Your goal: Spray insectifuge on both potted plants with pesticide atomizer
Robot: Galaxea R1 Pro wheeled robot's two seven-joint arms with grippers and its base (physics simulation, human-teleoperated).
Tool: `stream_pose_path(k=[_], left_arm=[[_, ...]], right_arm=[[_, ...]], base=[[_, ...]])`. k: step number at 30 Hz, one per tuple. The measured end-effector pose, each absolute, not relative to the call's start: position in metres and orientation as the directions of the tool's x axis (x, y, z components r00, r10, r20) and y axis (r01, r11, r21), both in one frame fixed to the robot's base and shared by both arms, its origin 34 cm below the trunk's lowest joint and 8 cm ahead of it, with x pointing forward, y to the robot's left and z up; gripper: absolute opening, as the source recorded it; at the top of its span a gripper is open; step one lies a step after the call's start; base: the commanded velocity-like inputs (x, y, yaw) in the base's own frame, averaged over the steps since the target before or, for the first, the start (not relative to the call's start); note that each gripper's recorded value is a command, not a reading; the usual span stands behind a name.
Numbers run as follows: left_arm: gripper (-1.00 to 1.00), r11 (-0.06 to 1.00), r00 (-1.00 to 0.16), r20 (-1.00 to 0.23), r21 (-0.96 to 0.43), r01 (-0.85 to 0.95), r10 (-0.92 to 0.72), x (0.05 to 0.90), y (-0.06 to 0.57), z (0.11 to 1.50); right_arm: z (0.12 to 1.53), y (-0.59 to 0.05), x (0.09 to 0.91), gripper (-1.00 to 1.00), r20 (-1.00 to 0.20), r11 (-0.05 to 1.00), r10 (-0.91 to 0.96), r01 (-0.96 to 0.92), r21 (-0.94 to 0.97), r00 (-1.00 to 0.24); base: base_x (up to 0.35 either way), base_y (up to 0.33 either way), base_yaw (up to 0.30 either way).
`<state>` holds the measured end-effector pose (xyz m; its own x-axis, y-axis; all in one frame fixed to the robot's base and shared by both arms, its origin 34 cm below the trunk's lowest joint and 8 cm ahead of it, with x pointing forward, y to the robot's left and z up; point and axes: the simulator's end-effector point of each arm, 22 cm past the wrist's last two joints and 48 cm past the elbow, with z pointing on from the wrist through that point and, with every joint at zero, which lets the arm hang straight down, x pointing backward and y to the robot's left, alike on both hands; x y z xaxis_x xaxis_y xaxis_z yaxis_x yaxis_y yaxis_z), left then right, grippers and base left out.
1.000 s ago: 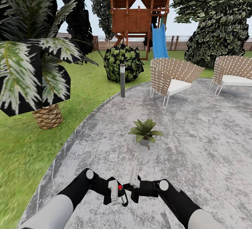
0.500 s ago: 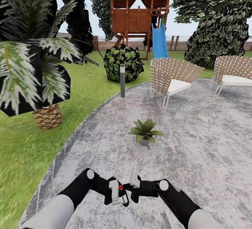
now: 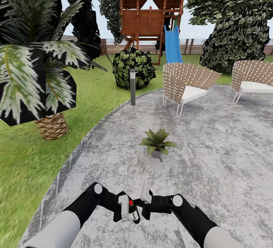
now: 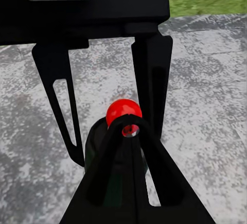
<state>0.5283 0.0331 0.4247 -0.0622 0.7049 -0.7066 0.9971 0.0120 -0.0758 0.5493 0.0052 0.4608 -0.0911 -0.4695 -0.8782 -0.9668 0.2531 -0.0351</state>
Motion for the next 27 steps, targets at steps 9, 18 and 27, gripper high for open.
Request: stream_pose_path(k=[9, 18, 27], left_arm=[[-1.00, 0.014, -0.063, -0.711, -0.075, 0.997, 0.700, 0.5289, 0.0311, 0.4262], [-1.00, 0.013, -0.063, -0.712, -0.075, 0.997, 0.699, 0.5287, 0.0303, 0.4264], [-1.00, 0.007, -0.058, -0.708, -0.075, 0.997, 0.704, 0.5274, 0.0281, 0.4255]], right_arm=[[0.4604, 0.0047, 0.5493, -1.00, -0.878, 0.253, -0.470, -0.967, -0.035, -0.092], [0.4603, 0.0045, 0.5493, -1.00, -0.878, 0.254, -0.470, -0.967, -0.035, -0.092], [0.4600, 0.0041, 0.5489, -1.00, -0.877, 0.251, -0.472, -0.967, -0.037, -0.089]], base=[[0.000, 0.000, 0.000], [0.000, 0.000, 0.000], [0.000, 0.000, 0.000]])
